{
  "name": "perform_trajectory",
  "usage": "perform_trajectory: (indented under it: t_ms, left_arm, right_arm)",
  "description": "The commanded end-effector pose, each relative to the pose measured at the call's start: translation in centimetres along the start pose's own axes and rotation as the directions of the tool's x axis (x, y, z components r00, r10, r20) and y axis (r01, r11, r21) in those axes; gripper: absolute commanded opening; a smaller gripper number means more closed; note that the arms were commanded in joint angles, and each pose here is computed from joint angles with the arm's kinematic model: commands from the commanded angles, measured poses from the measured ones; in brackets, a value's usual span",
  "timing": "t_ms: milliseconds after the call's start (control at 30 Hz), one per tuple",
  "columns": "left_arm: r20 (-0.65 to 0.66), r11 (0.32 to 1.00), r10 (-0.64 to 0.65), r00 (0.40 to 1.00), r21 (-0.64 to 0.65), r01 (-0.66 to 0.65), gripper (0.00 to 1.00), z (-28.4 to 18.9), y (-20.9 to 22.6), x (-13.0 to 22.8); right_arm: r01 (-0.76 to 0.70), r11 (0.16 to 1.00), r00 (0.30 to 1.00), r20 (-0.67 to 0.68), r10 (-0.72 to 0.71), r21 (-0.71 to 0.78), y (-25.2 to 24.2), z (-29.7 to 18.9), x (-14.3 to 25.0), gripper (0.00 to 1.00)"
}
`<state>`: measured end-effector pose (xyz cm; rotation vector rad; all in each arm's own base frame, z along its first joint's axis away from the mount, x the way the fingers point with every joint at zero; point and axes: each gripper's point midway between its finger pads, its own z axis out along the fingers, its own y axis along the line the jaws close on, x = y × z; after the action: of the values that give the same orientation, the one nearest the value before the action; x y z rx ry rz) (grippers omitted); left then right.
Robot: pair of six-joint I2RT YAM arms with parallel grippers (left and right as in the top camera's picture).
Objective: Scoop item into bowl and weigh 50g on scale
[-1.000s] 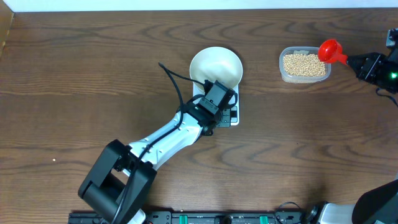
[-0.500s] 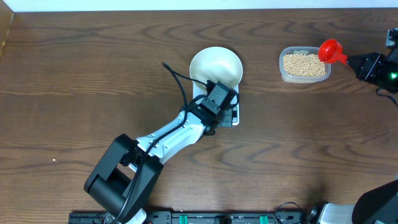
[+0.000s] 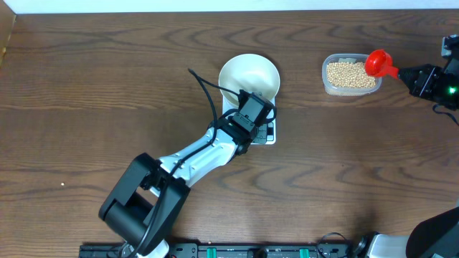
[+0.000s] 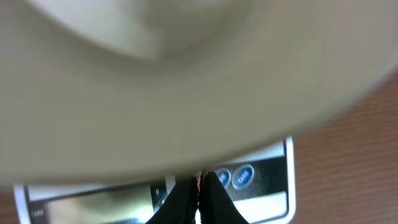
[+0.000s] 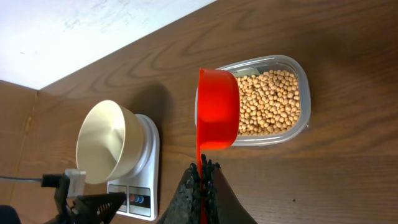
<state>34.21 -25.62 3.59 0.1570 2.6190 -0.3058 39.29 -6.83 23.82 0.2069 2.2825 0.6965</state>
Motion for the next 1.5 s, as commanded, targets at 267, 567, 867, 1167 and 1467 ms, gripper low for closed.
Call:
perform_trajectory:
  t_ms: [267,567,867,1167,1467]
  left_arm:
    - [-0.055,0.997,0.039,0.998,-0.062,-0.042,0.07,3.0,1.5,2.2]
    - [-0.068,0.997,0.040,0.997,-0.069,-0.044,0.07,3.0,1.7,2.5]
    - [-0.086,0.996,0.041,0.995,-0.078,-0.048,0.07,2.9,1.9,3.0]
    - [-0.126,0.994,0.042,0.991,-0.099,-0.055,0.07,3.9,2.5,4.2]
    - [-0.153,0.992,0.036,0.988,-0.115,-0.054,0.07,4.3,3.0,5.0]
  right_arm:
    - [0.051,0.999,0.999,-0.005,-0.051,-0.007,0.2,0.2,0.0,0.01]
    - [0.057,0.998,0.998,-0.006,-0.057,0.004,0.0,0.2,0.1,0.01]
    - [0.056,0.998,0.998,-0.008,-0.056,0.004,0.0,0.2,0.1,0.01]
    - [0.056,0.998,0.998,-0.011,-0.056,0.004,0.0,0.2,0.2,0.01]
    - [0.055,0.998,0.998,-0.012,-0.055,0.004,0.0,0.2,0.2,0.01]
